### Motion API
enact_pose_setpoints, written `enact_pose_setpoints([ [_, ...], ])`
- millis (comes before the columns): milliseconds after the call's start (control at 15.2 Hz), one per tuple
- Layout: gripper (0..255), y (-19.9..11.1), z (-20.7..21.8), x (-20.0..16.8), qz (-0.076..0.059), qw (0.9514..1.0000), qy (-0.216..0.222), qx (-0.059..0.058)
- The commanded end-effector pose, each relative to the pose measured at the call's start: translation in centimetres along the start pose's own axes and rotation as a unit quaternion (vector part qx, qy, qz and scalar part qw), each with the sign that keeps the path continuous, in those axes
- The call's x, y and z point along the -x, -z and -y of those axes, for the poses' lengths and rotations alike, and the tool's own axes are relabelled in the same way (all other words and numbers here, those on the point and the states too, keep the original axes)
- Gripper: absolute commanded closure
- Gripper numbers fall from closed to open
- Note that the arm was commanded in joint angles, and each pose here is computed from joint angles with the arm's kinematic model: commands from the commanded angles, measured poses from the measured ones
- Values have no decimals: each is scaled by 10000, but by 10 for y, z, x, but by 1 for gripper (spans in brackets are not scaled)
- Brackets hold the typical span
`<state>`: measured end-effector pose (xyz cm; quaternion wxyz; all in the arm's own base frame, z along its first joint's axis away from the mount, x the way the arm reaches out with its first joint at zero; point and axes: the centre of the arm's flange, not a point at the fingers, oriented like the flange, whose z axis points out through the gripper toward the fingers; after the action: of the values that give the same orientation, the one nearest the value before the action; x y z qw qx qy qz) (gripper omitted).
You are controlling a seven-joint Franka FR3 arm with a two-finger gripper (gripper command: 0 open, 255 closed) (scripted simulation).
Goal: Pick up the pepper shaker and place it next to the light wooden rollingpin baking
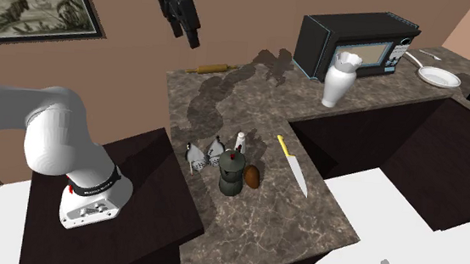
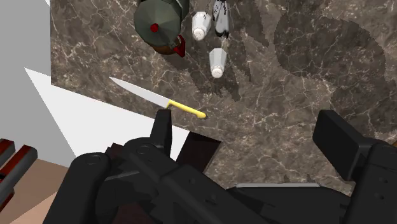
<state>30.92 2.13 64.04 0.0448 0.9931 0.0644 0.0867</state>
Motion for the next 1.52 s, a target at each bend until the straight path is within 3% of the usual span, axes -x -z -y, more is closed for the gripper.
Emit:
enact_pose_setpoints([
  [0, 0, 0, 0, 0, 0, 10000, 0, 0],
  [1452, 0, -281, -14, -78, 62, 9981, 155, -594],
])
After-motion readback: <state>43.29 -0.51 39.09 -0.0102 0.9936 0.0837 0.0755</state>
